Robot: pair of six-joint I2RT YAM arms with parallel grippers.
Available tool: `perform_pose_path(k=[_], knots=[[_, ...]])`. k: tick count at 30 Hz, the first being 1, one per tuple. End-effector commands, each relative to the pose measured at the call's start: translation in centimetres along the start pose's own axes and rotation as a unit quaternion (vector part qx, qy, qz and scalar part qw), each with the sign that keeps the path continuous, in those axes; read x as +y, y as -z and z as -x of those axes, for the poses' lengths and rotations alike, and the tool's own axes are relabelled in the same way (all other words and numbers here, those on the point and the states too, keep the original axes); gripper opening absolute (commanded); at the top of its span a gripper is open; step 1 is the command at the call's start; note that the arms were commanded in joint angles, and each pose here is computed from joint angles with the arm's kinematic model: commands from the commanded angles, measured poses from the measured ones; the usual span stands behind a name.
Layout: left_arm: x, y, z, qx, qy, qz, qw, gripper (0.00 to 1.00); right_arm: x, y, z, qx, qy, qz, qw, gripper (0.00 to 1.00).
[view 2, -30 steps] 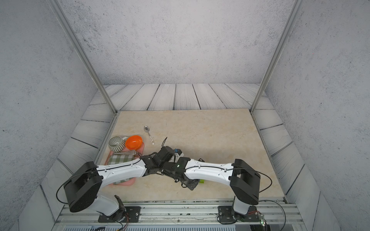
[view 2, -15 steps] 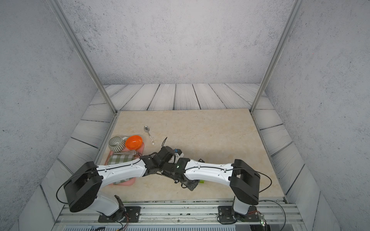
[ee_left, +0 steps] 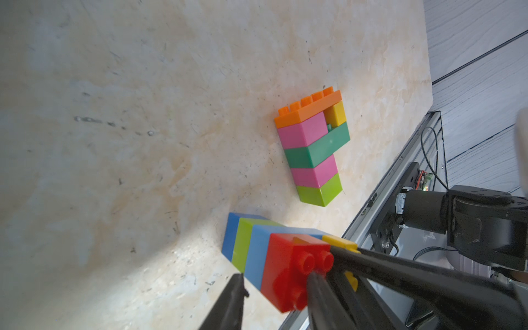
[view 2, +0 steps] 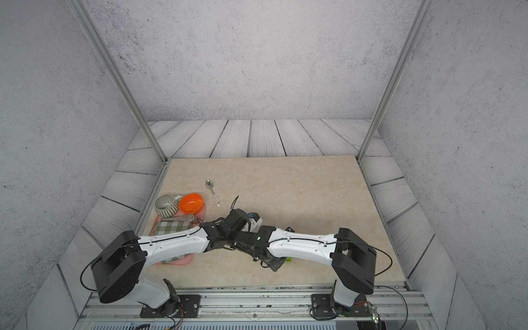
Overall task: Assemble the letter p with lego
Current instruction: Assemble the lego brick with the lego brick.
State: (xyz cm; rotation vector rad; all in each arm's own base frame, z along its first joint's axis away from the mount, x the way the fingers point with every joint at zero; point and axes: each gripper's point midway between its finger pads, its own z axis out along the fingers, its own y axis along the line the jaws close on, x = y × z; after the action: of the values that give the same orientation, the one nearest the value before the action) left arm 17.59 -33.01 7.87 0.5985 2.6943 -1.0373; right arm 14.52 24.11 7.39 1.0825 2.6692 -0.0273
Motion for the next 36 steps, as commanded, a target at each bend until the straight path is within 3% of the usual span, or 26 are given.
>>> perform_pose_path(k=[1, 7, 12, 15, 17, 28, 31, 33, 36], knots=[[6.6, -0.6, -4.4, 0.062, 0.044, 0.123, 0.989, 0.39, -2.2, -2.3, -0.5, 0.013, -0.061, -0.056, 0.996, 0.00], [6.7, -0.5, -4.5, 0.062, 0.044, 0.125, 0.989, 0.39, -1.6, -2.5, -0.9, 0.018, -0.040, -0.061, 0.997, 0.00], [6.7, -0.4, -4.4, 0.061, 0.044, 0.129, 0.989, 0.39, -1.2, -0.3, 0.7, -0.013, -0.023, -0.053, 0.998, 0.01], [6.8, -0.4, -4.4, 0.061, 0.044, 0.133, 0.988, 0.39, -0.5, 1.5, 1.9, -0.028, -0.010, -0.029, 0.999, 0.26], [6.9, -0.3, -4.3, 0.060, 0.045, 0.136, 0.988, 0.39, 0.1, 2.9, 2.7, -0.040, 0.000, -0.012, 0.999, 0.36], [6.9, 0.2, -3.7, 0.051, 0.046, 0.148, 0.987, 0.39, 0.1, 6.6, 5.7, -0.073, 0.065, 0.056, 0.994, 0.56], [6.4, 0.4, -3.5, 0.048, 0.046, 0.144, 0.987, 0.39, 1.8, 7.7, 7.2, -0.120, 0.161, 0.119, 0.972, 0.67], [6.0, 0.8, -3.2, 0.043, 0.046, 0.144, 0.988, 0.40, 3.9, 8.4, 7.3, -0.134, 0.251, 0.178, 0.942, 0.75], [6.1, 1.2, -3.1, 0.035, 0.050, 0.149, 0.987, 0.40, 5.2, 9.3, 8.2, -0.139, 0.320, 0.252, 0.903, 0.81]])
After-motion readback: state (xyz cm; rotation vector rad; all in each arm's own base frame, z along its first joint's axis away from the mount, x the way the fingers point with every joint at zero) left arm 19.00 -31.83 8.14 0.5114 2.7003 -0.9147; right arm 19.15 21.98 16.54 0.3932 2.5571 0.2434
